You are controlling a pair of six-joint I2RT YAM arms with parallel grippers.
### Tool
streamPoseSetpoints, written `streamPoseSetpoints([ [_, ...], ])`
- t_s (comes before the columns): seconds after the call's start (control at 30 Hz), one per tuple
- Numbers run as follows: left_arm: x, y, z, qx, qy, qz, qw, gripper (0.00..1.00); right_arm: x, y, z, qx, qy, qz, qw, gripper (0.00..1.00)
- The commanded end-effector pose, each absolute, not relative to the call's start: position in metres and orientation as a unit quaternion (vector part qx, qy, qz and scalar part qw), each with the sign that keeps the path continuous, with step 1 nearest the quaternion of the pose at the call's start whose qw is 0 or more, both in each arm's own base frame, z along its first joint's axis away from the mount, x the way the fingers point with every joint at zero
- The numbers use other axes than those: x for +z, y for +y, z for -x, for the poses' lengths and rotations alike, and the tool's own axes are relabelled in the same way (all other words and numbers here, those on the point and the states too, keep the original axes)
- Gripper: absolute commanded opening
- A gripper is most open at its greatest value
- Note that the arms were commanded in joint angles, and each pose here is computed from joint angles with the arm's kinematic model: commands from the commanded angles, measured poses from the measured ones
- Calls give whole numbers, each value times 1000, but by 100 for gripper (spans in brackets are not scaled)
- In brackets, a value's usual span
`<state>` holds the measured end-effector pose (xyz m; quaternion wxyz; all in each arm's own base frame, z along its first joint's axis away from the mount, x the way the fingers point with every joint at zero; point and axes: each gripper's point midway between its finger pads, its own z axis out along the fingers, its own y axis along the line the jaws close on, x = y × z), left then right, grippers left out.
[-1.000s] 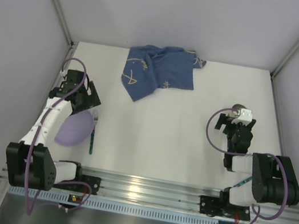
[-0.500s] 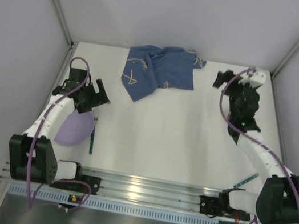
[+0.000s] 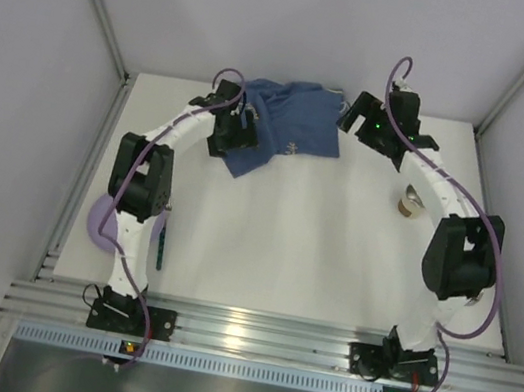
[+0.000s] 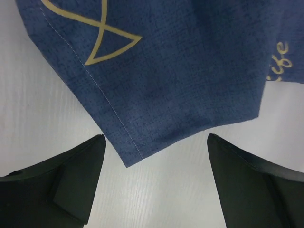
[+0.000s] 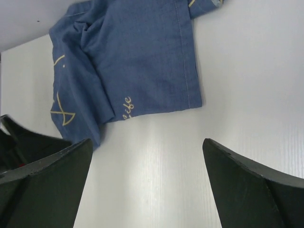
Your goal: Set the dinner table for one person
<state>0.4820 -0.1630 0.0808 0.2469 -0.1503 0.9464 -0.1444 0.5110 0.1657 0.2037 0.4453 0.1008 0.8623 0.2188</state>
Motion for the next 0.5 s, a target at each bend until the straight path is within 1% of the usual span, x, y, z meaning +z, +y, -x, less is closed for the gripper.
streamPoseSetpoints([
  [0.0, 49, -154, -475, -71, 963, 170, 197, 93, 229, 174, -469, 262, 860, -104, 424, 100],
  [0.03, 46, -153, -474, -65, 963, 178, 189, 93, 233, 174, -459, 267, 859, -103, 424, 100],
  [0.1, 34, -146, -468, -42, 965, 193, 175, 93, 220, 172, -439, 262, 867, -101, 411, 100],
  [0.27, 14, -142, -454, -14, 970, 193, 150, 91, 202, 162, -420, 237, 880, -89, 402, 100],
  [0.37, -4, -149, -450, -9, 974, 184, 131, 77, 203, 163, -421, 240, 880, -87, 402, 100],
  [0.4, -9, -151, -449, -11, 975, 183, 126, 69, 204, 164, -424, 241, 879, -85, 402, 100],
  [0.43, -12, -159, -448, -20, 977, 177, 120, 52, 204, 165, -426, 242, 880, -84, 401, 100],
  [0.47, -23, -161, -446, -17, 978, 174, 109, 43, 204, 166, -428, 242, 880, -84, 401, 100],
])
